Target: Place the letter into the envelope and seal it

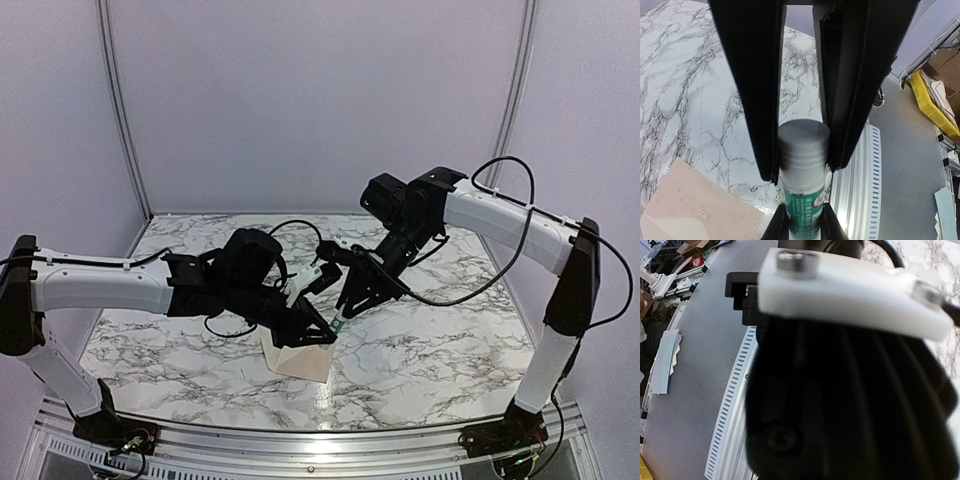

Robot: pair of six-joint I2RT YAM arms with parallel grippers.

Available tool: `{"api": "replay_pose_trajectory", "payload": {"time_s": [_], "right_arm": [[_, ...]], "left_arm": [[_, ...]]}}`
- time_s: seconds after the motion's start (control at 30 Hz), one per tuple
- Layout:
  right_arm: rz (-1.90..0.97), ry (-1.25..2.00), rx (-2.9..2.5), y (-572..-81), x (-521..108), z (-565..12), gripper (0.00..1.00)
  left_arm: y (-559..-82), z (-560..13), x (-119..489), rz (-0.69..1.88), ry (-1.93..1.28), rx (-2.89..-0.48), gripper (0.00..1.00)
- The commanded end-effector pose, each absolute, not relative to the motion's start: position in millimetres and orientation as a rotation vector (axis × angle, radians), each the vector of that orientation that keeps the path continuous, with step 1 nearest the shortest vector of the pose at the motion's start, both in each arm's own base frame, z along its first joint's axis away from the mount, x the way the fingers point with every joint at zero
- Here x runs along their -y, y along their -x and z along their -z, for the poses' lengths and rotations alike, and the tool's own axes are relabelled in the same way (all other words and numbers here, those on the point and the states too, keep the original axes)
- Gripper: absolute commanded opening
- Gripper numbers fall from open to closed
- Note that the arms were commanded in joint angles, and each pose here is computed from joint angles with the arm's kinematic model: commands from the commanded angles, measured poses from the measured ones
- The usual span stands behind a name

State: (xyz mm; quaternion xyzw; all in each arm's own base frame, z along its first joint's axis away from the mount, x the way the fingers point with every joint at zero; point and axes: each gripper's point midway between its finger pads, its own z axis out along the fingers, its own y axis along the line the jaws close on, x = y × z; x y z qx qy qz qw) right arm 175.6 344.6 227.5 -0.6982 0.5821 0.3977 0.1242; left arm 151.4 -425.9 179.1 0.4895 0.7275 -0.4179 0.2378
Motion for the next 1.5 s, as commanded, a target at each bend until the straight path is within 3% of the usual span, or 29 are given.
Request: {"api": "replay_pose_trajectory", "payload": {"time_s": [0.0, 0.23, 0.47, 0.67, 0.97, 1.47], "right_arm": [[-1.215, 1.927, -1.600, -202.4, -340.1, -262.5, 0.00], [-1.220, 1.801, -1.715, -226.4, -328.3, -260.7, 0.00], [-1.012, 1.619, -1.976, -272.4, -291.9, -218.2, 0.00], [-0.597, 1.454, -2.195, -320.4, -242.7, -163.8, 0.00], [-0.194, 1.352, -2.384, -343.5, -193.6, -93.5, 0.00], [-0.149, 1.305, -2.472, -347.5, -176.9, -46.5, 0.04]], "left_arm": [[-128.6, -127.6, 401.4, 1.092, -1.439, -2.212, 0.00], [-129.2, -123.5, 397.6, 1.058, -1.453, -2.226, 0.00], [-131.7, -128.3, 393.0, 1.035, -1.439, -2.210, 0.00], [-139.1, -141.3, 386.6, 0.995, -1.404, -2.171, 0.00], [-157.3, -164.1, 388.7, 0.964, -1.289, -2.112, 0.00], [-175.4, -190.5, 394.1, 0.999, -1.116, -2.006, 0.00]]}}
